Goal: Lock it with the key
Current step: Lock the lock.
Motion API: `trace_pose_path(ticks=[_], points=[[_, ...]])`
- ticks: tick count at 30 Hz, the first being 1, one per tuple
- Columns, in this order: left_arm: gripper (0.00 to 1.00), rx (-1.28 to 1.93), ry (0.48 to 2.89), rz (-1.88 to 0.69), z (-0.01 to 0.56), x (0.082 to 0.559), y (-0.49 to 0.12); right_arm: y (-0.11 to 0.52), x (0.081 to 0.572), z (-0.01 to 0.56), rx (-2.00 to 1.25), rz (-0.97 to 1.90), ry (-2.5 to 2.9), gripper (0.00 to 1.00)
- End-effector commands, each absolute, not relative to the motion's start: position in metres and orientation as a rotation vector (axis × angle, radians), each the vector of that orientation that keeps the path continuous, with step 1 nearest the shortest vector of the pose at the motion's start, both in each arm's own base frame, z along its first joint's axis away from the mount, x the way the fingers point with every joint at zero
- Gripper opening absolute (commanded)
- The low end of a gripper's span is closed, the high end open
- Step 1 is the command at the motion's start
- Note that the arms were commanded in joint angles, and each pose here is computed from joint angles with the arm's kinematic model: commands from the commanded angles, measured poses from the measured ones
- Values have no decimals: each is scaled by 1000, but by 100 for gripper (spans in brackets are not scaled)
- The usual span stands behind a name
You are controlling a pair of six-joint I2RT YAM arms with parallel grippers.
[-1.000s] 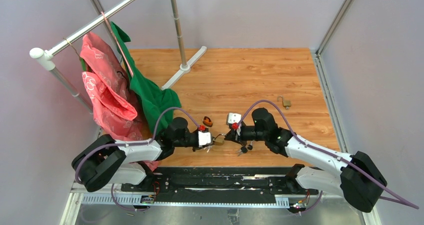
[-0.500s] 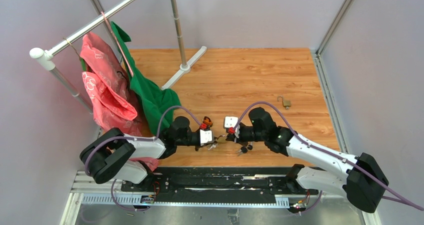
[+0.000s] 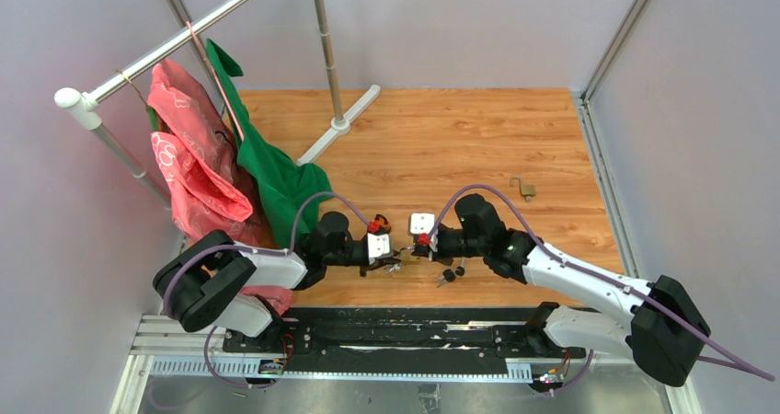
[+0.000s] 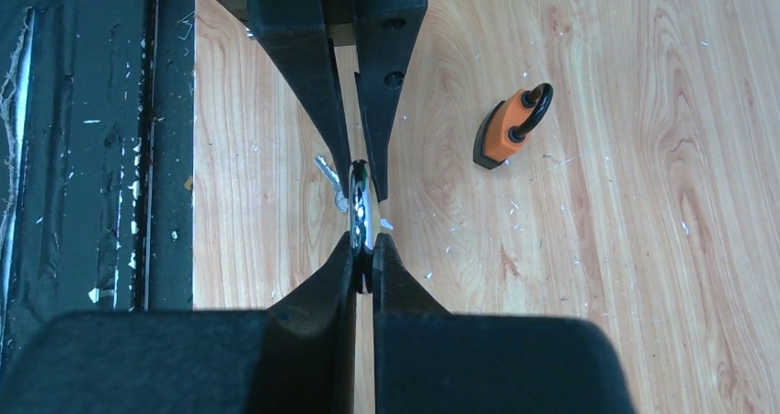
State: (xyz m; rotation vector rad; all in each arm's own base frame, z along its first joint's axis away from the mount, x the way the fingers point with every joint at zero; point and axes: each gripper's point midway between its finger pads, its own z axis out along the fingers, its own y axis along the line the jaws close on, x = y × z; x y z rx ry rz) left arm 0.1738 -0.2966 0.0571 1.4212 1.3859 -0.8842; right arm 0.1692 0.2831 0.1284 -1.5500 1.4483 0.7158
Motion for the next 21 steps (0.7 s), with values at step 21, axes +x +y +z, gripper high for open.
trace_pose_path(ticks=[21], points=[[0,1420,1448,-963,55,180,-280,287,165,94,-1551,854,1554,0]])
